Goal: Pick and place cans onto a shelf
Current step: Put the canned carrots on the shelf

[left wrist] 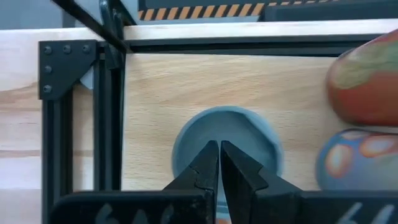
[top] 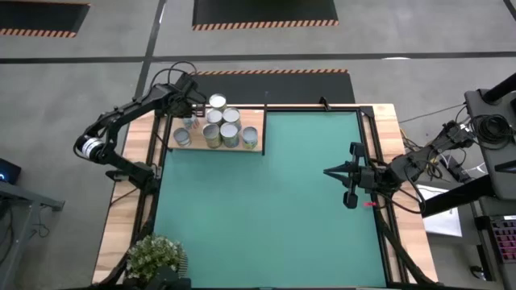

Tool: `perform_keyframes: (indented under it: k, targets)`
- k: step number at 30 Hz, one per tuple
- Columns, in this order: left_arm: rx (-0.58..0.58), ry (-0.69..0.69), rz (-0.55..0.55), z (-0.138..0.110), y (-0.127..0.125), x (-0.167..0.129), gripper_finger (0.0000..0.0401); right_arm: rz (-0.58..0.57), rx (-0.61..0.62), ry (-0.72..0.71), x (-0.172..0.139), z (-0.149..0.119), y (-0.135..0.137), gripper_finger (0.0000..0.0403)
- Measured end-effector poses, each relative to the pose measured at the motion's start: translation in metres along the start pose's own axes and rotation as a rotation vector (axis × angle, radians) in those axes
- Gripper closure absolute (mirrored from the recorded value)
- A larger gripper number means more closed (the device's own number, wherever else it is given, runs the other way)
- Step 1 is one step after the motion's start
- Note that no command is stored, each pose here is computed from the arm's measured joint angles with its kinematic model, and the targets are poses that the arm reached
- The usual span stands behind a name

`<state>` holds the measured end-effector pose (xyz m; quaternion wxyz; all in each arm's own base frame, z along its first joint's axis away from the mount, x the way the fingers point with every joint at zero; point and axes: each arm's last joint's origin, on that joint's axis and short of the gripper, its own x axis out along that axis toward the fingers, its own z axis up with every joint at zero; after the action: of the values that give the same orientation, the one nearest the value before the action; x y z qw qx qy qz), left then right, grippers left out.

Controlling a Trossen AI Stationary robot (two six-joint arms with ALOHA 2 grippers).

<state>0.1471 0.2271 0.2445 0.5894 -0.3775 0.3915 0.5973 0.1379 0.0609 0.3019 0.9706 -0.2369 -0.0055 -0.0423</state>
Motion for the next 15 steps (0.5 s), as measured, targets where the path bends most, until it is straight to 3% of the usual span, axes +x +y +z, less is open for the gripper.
perform_keyframes:
  k: [9,15]
  targets:
    - [0.061,-0.088,-0.052,0.019,-0.007,-0.035,0.0401,0.0,-0.003,0.0,0.0,0.0,0.0,0.0394]
    - [0.361,-0.082,-0.048,0.028,-0.005,-0.062,0.0401,0.0,0.0,0.0,0.0,0.0,0.0,0.0394]
